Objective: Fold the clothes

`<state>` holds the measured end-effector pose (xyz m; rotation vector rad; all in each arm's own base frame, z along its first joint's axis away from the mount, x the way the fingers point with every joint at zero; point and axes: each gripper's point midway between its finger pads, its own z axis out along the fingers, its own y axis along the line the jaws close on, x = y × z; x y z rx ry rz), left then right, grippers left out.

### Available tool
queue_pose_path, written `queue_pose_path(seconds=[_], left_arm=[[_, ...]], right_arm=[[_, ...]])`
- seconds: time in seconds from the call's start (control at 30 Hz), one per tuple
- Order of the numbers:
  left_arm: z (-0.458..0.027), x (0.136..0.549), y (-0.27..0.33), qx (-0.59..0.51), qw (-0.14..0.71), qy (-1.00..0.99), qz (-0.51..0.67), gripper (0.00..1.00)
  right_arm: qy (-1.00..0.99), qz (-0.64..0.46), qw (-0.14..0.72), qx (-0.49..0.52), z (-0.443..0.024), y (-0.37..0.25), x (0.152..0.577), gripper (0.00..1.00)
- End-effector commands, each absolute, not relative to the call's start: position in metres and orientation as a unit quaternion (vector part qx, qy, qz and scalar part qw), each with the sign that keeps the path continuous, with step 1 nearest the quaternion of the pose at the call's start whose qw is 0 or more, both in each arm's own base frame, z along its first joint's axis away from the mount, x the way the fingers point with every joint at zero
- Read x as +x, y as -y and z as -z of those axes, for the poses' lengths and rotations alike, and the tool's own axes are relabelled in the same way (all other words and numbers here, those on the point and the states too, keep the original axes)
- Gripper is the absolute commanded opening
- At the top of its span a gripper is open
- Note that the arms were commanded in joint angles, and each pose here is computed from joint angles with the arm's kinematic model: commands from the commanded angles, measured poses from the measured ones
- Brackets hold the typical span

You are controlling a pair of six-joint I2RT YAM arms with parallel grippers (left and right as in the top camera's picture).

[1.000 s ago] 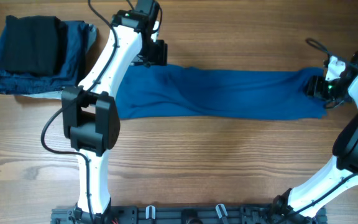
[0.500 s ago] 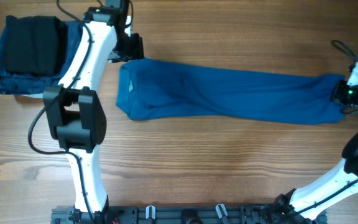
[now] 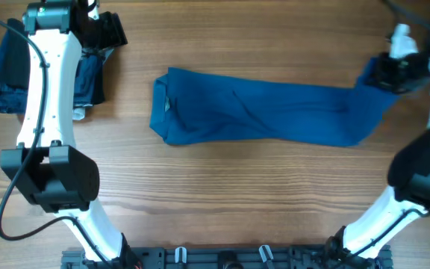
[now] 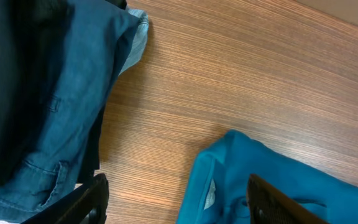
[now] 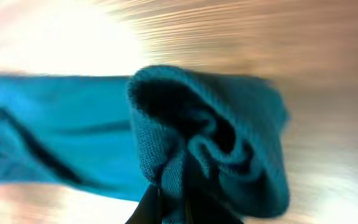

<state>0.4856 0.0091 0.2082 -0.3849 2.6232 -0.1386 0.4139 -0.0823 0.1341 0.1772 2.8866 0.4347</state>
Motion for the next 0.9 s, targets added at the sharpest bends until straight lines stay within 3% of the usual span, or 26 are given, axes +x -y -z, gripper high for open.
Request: queue_pose_path(seconds=[0.0,0.1,0.33,0.37,0.4,0.43,0.5,0.57,0.63,0.67,0.7,0.77,0.87], left_arm=[[-0.214,0.486,-0.011,-0.149,0.248,-0.956,0.047,0.71],[-0.212,0.483,-0.011,-0.151,0.242,-0.957,0.046,0.71],[-0.212,0.482,-0.012,-0.151,0.240,-0.958,0.046,0.71],[-0.212,0.482,-0.012,-0.151,0.240,-0.958,0.046,0.71],[-0.212,0.482,-0.012,-0.151,0.240,-0.958,0.046,0.72],[-0.212,0.482,-0.012,-0.151,0.240,-0.958,0.046,0.72],[-0.212,0.482,-0.012,-0.151,0.240,-0.958,0.046,0.72],[-0.211,0.481,-0.012,-0.151,0.237,-0.959,0.046,0.73],[-0.211,0.481,-0.012,-0.151,0.235,-0.959,0.046,0.74],[-0.211,0.481,-0.011,-0.151,0.236,-0.959,0.046,0.74],[-0.211,0.481,-0.011,-0.151,0.236,-0.959,0.048,0.74],[-0.210,0.481,-0.011,-0.151,0.235,-0.959,0.048,0.74],[-0.210,0.481,-0.011,-0.151,0.235,-0.959,0.047,0.74]], right_arm=[[-0.981,-0.171,0.088,0.022,-0.121,0.009,0.423,0.04],[-0.981,-0.175,0.074,-0.045,-0.092,-0.060,0.419,0.04],[-0.983,-0.160,0.076,-0.037,-0.028,-0.104,0.406,0.04],[-0.982,-0.166,0.080,-0.038,-0.028,-0.106,0.408,0.16],[-0.978,-0.182,0.088,-0.044,-0.031,-0.112,0.411,0.47],[-0.969,-0.215,0.100,-0.073,-0.042,-0.123,0.416,0.67],[-0.931,-0.308,0.127,-0.146,-0.086,-0.145,0.421,0.78],[-0.910,-0.358,0.159,-0.135,-0.142,-0.128,0.433,0.83],[-0.919,-0.348,0.159,-0.094,-0.149,-0.104,0.435,0.82],[-0.929,-0.334,0.142,-0.069,-0.143,-0.092,0.430,0.76],[-0.943,-0.303,0.124,-0.059,-0.129,-0.082,0.424,0.63],[-0.950,-0.285,0.111,-0.064,-0.104,-0.086,0.417,0.25],[-0.959,-0.261,0.105,-0.034,-0.058,-0.100,0.418,0.22]])
